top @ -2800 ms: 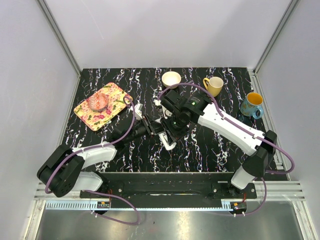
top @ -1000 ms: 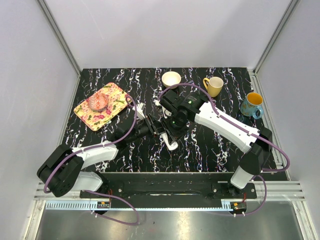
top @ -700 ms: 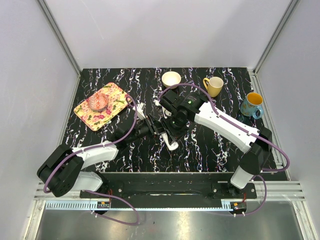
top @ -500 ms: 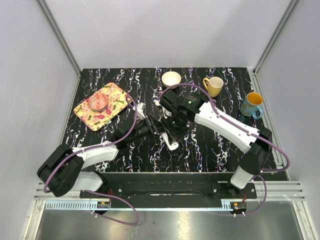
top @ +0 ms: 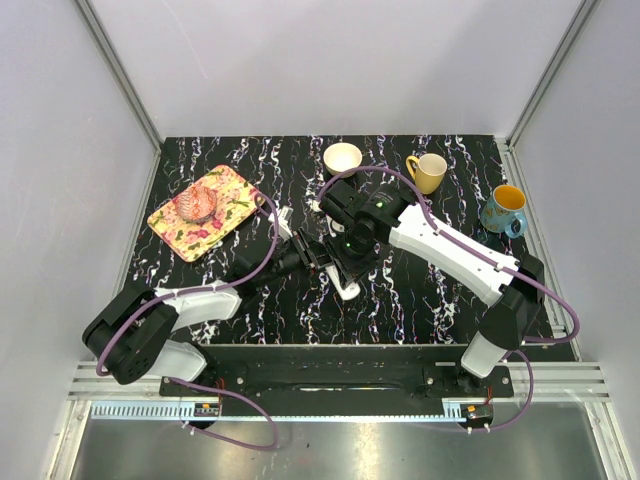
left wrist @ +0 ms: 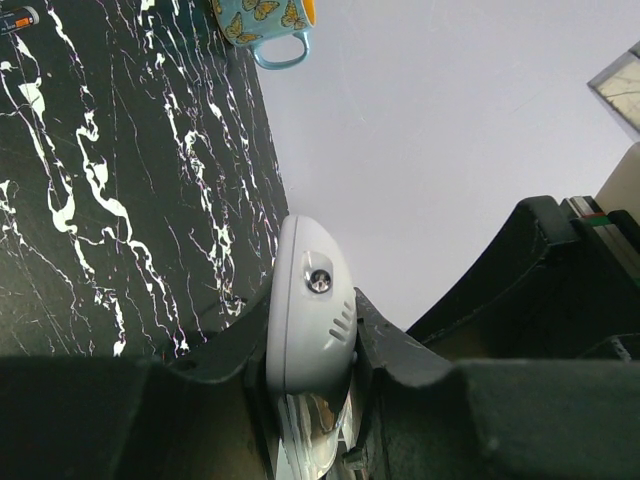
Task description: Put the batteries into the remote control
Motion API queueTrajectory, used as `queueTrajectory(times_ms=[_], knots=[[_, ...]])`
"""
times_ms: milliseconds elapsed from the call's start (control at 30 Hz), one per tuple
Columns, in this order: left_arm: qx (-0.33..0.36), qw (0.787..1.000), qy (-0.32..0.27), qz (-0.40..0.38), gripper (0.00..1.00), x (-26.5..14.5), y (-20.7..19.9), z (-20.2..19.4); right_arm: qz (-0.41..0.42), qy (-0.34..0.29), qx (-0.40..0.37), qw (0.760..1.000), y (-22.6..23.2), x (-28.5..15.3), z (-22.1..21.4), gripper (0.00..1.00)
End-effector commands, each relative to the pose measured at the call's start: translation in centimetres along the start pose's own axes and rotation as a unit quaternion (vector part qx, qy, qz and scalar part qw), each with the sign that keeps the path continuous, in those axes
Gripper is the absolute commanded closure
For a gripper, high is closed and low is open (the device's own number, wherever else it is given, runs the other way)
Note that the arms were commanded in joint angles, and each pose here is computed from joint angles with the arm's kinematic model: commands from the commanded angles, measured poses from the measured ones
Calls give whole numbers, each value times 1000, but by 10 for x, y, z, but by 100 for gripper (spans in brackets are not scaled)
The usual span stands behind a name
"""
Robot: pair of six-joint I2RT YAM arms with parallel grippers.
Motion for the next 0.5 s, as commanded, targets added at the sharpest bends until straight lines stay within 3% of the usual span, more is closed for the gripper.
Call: queueTrajectory(times_ms=[0, 133, 467], knots=[[12, 991, 46, -126, 100, -4, -48, -12, -39, -32, 0, 999, -8, 1, 11, 98], [11, 990, 55, -129, 100, -5, -49, -17, -50, -40, 0, 998, -9, -1, 14, 92], [2, 988, 65, -137, 100, -6, -52, -23, -51, -61, 12, 997, -15, -2, 20, 91]])
Point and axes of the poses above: each gripper's point midway between its finger pads, its own x axis out along the fingers, its own y axis along the line the jaws close on, z = x × y, the point moved 9 cm from there along -x, back along the fingers, and after that the axes turned 13 degrees about -x, right-handed, at the moved point
